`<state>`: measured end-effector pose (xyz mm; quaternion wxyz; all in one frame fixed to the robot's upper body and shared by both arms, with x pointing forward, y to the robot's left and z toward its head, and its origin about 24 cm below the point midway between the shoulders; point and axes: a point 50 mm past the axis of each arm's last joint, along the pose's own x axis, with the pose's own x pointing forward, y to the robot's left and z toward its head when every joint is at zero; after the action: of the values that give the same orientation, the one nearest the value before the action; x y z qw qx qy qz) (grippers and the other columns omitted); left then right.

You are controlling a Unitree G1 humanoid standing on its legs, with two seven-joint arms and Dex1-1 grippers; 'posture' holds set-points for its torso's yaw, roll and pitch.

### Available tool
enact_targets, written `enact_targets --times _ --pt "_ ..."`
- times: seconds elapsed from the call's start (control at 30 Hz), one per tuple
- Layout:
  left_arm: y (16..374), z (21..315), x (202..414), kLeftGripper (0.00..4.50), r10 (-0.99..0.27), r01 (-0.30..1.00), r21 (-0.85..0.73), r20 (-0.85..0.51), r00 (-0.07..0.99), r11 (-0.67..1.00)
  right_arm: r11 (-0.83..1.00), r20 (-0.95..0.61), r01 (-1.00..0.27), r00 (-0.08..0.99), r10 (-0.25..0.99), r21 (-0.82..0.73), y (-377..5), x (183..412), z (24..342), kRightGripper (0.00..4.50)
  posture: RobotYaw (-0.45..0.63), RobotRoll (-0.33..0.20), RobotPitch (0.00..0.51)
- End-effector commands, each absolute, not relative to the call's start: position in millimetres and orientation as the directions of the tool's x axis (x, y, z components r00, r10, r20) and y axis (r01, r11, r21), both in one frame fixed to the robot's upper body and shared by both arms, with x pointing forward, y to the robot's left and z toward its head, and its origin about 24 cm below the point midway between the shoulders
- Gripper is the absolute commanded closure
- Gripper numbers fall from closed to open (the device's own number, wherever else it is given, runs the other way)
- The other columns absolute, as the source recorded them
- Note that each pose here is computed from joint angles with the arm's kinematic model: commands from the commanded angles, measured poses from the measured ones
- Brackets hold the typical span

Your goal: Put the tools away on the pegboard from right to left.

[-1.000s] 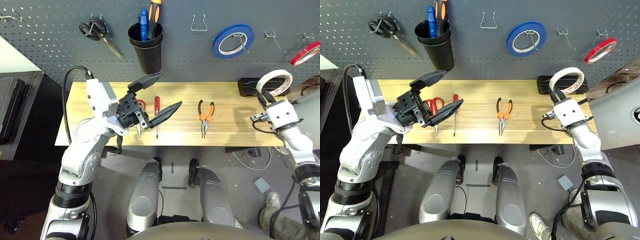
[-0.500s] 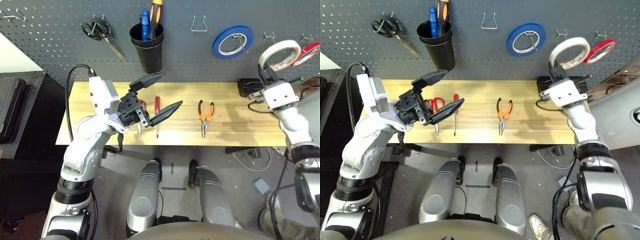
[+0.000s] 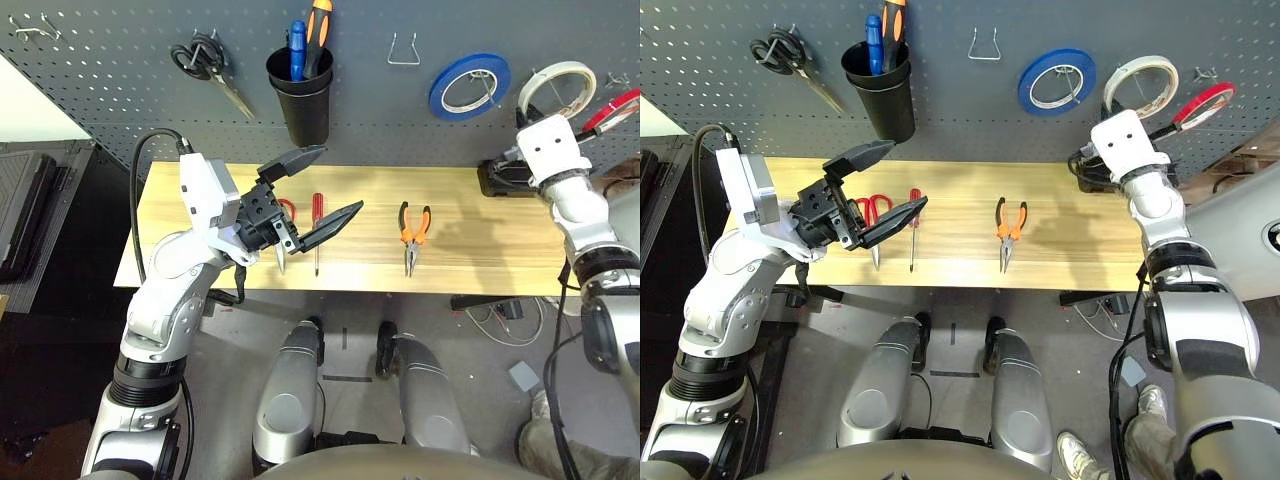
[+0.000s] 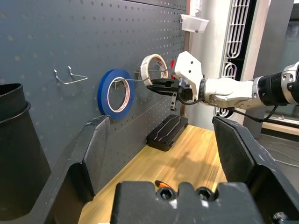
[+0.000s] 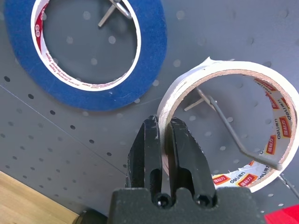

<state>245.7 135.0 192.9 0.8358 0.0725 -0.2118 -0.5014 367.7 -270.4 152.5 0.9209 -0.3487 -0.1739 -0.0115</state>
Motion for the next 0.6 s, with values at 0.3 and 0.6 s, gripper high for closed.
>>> enact_targets --times 0.3,0.6 --pt "134 183 242 0.00 -0.881 0.818 0.331 0.234 0.411 0.470 0.786 0.342 0.094 0.927 0.155 -0.612 -282 318 94 0.02 0.32 0.000 0.264" --pt "148 152 243 0.00 -0.900 0.845 0.369 -0.051 0.433 0.386 0.855 0.190 -0.075 0.962 0.198 -0.513 -268 293 51 0.02 0.29 0.000 0.280"
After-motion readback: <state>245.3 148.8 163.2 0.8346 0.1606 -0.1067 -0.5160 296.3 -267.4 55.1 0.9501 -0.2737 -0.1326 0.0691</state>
